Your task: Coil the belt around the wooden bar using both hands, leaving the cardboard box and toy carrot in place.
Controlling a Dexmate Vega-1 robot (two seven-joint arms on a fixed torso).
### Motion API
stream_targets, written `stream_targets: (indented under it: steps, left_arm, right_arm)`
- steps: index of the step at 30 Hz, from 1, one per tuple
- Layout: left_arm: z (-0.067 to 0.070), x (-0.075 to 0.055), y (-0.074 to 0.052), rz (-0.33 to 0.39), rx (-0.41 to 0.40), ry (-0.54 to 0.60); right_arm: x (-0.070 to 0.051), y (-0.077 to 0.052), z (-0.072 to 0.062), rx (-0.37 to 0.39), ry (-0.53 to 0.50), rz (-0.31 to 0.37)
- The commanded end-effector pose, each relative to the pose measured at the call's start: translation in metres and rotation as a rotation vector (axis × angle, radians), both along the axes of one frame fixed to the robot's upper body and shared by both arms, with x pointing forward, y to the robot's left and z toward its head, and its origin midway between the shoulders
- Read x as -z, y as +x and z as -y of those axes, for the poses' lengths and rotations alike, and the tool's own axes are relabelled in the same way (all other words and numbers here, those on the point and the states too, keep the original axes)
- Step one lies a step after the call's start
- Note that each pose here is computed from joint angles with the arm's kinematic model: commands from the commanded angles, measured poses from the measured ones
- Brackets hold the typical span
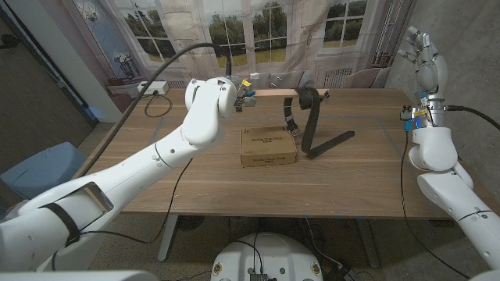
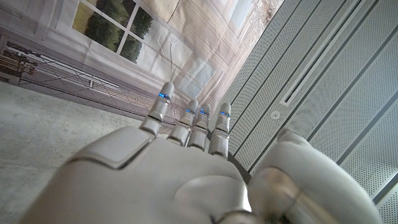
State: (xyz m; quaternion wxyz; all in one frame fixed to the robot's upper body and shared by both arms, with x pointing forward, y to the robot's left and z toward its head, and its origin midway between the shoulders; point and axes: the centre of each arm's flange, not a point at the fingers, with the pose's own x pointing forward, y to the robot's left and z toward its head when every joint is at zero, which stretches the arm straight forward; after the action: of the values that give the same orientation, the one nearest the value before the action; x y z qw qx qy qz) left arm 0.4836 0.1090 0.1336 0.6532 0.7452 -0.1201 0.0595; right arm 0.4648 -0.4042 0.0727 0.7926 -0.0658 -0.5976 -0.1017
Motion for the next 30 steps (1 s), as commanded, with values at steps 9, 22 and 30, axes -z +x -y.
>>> stream_targets:
  steps: [9, 22, 30]
  left_arm:
    - [-0.011, 0.026, 0.035, -0.186, -0.056, 0.072]
    - [-0.012, 0.037, 0.053, -0.254, -0.083, 0.119]
    - [-0.014, 0.039, 0.061, -0.299, -0.154, 0.168]
  right_arm:
    - [0.008, -0.015, 0.007, -0.002, 0.073, 0.056]
    - [0.01, -0.015, 0.002, 0.002, 0.089, 0.081]
    - [0.01, -0.015, 0.0, 0.01, 0.093, 0.09]
